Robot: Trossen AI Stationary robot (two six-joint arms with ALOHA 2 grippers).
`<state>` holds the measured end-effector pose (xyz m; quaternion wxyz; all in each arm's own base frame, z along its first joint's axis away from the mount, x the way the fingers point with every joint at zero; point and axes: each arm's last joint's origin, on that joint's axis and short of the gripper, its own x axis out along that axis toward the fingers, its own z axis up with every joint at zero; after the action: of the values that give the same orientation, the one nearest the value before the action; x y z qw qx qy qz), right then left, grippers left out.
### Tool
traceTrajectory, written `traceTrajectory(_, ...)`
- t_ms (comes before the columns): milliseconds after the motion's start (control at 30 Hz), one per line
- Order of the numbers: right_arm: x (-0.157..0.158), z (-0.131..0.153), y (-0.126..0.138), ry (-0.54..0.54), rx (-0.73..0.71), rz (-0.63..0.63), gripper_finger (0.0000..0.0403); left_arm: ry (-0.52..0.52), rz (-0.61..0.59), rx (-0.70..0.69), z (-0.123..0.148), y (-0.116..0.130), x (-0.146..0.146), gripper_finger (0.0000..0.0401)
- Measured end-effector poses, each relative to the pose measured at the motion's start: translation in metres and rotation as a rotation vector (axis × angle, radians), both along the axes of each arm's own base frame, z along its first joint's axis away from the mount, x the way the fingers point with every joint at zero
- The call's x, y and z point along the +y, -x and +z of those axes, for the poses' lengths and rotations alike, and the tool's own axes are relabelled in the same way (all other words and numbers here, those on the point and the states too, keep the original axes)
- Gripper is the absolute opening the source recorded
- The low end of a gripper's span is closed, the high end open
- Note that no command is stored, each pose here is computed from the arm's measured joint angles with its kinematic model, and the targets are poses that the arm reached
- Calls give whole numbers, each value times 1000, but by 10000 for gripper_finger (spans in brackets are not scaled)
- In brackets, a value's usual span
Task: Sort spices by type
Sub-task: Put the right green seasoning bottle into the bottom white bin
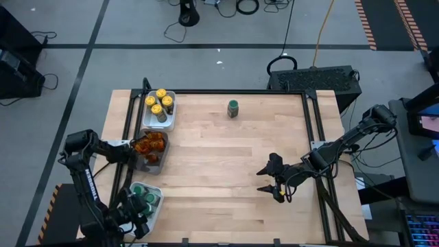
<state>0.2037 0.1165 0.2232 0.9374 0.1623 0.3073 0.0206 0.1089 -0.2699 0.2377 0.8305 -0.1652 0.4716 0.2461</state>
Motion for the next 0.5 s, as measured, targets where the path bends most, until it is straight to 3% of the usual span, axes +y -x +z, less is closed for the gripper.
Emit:
traceTrajectory(300,0,0,0,5,-1,3,290,-4,3,17,-1,0,1,221)
traceTrajectory(500,0,0,0,7,-1,5,290,-27,3,26,-3,0,1,259)
